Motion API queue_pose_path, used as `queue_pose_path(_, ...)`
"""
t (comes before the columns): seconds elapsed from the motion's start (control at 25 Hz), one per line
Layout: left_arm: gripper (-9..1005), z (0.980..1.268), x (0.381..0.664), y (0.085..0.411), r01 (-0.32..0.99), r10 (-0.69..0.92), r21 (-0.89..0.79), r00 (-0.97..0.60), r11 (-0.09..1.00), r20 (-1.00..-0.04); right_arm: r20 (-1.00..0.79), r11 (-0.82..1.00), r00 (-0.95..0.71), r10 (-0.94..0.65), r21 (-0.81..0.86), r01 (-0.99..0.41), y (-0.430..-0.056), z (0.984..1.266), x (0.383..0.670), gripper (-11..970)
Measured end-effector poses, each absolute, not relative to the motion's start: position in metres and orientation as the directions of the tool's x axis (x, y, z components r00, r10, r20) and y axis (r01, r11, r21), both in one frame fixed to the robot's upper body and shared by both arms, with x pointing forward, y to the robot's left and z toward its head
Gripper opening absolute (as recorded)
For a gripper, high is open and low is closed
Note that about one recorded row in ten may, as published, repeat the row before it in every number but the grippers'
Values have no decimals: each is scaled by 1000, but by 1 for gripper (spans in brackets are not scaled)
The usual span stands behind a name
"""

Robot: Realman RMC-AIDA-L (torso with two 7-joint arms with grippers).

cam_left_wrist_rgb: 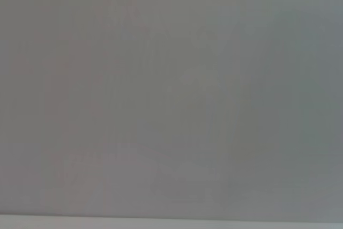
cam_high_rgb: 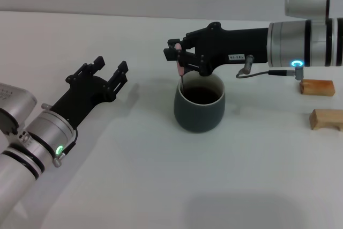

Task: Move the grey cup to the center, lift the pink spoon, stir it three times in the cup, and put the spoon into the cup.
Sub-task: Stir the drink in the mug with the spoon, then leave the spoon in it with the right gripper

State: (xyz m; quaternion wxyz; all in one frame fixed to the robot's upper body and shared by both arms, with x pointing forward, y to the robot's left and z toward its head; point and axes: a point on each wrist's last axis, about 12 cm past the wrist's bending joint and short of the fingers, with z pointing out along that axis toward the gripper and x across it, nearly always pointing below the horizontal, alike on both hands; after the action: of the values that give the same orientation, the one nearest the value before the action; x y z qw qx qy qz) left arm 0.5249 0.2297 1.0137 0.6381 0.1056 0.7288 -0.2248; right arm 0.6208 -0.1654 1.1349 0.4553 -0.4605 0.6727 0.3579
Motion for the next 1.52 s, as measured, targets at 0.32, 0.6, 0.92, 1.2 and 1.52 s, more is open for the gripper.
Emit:
queue_pose_path(0.32,617,1013,524,231,434,-140,-201,-170,878,-975,-942,307,-196,-274,107,-946,-177,1129,611,137)
queue_pose_path(0.6,618,1011,522,233,426,-153,-216,-179,878,-972,-937,360,-223,-269,117,-926,-196,1125,605,137)
queue_pose_path(0.92,617,1011,522,232,430,-150,-215,-181,877,-972,-942,437,-230,-245,105,-894,-217,1129,608,137)
queue_pose_path(1.2,617,1011,522,232,430,-150,-216,-183,876,-972,-944,485,-219,-245,76,-871,-218,1133,619,136)
queue_pose_path(1.52,617,1010,520,232,431,-154,-220,-184,875,-971,-943,481,-193,-270,42,-876,-202,1140,632,135)
